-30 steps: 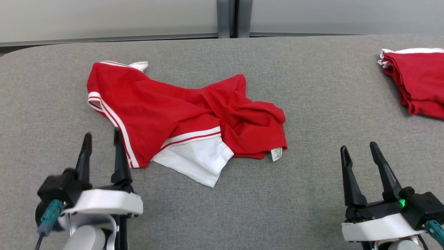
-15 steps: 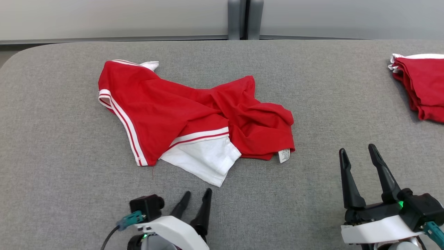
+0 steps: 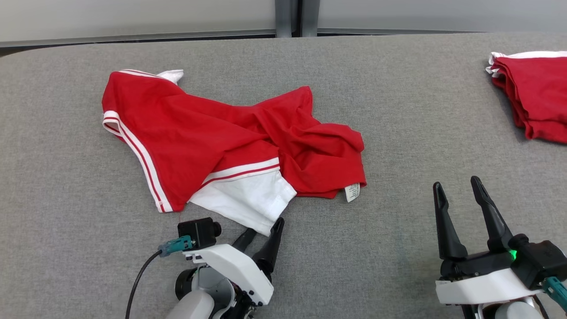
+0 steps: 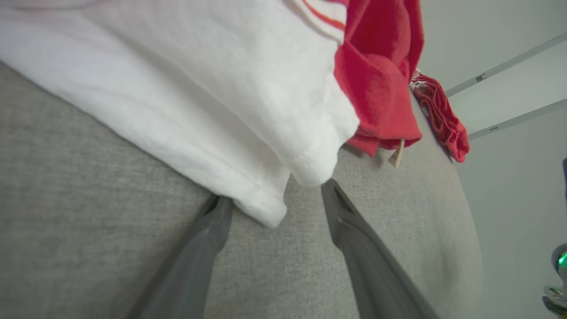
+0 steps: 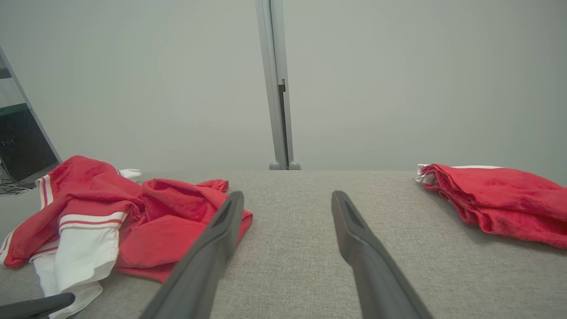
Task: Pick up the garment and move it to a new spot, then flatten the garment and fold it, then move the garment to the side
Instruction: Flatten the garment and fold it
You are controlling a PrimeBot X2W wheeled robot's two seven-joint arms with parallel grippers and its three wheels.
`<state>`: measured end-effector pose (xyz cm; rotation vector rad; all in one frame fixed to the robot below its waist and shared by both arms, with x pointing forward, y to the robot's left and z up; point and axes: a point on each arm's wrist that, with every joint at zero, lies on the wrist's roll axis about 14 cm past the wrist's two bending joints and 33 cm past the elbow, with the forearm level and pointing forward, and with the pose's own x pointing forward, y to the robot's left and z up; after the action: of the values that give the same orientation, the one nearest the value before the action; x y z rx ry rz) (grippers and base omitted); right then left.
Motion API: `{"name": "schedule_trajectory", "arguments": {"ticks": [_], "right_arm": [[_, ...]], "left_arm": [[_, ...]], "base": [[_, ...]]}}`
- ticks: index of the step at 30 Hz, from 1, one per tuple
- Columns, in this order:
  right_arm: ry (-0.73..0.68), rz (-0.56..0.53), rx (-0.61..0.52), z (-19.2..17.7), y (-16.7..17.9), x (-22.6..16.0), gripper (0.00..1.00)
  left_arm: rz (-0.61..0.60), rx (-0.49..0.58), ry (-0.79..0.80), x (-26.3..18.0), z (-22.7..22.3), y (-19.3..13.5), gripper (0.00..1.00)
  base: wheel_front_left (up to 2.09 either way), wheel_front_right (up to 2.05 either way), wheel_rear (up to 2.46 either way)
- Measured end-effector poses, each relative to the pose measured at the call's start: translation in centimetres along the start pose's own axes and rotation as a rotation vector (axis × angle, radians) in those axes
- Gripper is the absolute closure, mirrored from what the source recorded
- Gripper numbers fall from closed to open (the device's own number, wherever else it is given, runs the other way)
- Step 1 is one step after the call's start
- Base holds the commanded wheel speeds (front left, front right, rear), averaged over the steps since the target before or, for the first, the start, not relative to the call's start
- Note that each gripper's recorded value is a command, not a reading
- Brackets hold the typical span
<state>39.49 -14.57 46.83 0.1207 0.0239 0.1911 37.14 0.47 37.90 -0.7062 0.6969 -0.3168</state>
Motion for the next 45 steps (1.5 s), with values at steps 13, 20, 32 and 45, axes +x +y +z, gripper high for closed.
{"name": "schedule_trajectory", "arguments": {"ticks": [13,20,32,45], "right_arm": [[0.004,0.003,0.012,-0.2,0.1,0.2,0.0],[0.053,0.089,0.047,-1.8,3.0,0.1,0.0],[0.265,0.373,0.131,-7.3,10.6,-0.6,0.0],[0.361,0.522,0.138,-9.9,14.3,3.5,1.0]], "left_arm": [[0.02,-0.021,-0.562,-4.5,13.5,2.7,1.0],[0.177,0.096,-0.89,-14.5,21.6,5.8,1.0],[0.258,0.088,-0.917,-17.6,20.5,6.9,1.0],[0.286,0.12,-0.877,-16.1,20.5,7.5,1.0]], "base": [[0.0,0.0,0.0],[0.0,0.0,0.0],[0.0,0.0,0.0],[0.0,0.0,0.0]]}}
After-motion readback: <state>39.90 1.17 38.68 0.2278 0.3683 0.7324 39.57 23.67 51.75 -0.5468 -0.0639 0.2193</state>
